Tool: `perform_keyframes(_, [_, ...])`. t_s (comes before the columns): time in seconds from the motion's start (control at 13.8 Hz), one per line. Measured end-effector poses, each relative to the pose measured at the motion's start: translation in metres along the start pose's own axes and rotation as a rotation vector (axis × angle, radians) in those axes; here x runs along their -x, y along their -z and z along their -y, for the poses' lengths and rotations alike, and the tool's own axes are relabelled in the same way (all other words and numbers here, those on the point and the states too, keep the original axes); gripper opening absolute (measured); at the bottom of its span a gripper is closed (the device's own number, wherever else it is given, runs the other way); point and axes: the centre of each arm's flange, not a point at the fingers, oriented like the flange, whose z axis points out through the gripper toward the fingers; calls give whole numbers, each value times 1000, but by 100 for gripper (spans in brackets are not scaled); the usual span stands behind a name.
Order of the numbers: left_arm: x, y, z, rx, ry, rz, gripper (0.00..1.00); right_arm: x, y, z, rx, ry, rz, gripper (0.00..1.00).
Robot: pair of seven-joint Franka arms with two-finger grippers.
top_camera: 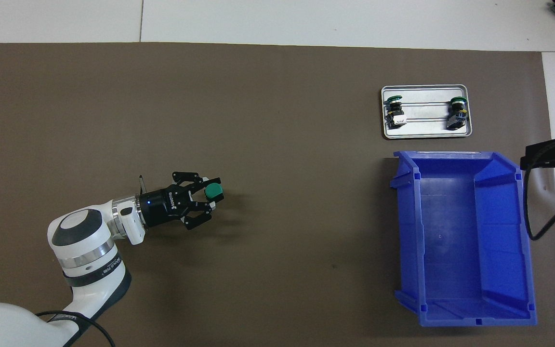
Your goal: Place and press button with both arms
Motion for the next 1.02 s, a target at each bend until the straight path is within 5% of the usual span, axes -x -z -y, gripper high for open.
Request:
perform_keyframes(0.44, [33,-12,1,-17,-1,-27,40,0,0,0,0,0,0,100])
perform_keyframes(1.02, [36,-16,1,-18,-13,-37,40,0,0,0,0,0,0,100])
